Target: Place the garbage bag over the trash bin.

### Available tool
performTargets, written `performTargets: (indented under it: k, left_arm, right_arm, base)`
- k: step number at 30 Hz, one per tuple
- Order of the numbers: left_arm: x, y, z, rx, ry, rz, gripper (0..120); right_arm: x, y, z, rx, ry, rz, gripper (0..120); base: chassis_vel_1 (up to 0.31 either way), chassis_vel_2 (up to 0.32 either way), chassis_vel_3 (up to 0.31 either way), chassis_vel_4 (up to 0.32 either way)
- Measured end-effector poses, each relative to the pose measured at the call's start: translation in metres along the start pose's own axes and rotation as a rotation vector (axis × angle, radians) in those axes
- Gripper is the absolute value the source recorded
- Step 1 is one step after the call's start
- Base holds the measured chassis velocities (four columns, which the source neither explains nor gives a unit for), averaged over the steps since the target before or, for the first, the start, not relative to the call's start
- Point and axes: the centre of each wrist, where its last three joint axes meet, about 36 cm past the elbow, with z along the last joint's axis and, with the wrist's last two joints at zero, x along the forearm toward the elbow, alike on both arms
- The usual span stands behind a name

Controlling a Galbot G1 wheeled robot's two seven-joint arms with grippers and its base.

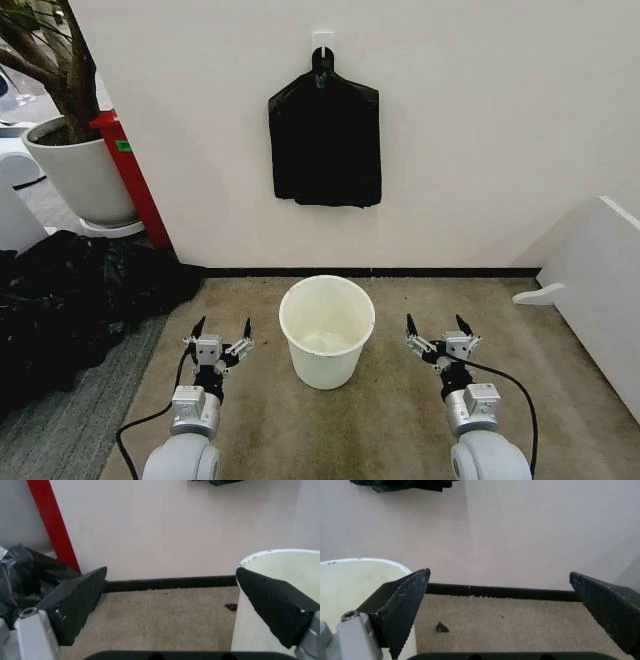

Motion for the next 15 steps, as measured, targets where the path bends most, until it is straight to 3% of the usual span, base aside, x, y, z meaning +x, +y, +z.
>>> performTargets:
  k: [15]
  left_arm:
    - [-0.0003,0.0001,-0.0002,0.001,-0.001,0.0,100]
  right_arm:
    - [0.0001,0.0002,0.0,0.0,-0.003,0.002,100]
  base:
    - [0.0,0.0,0.0,0.0]
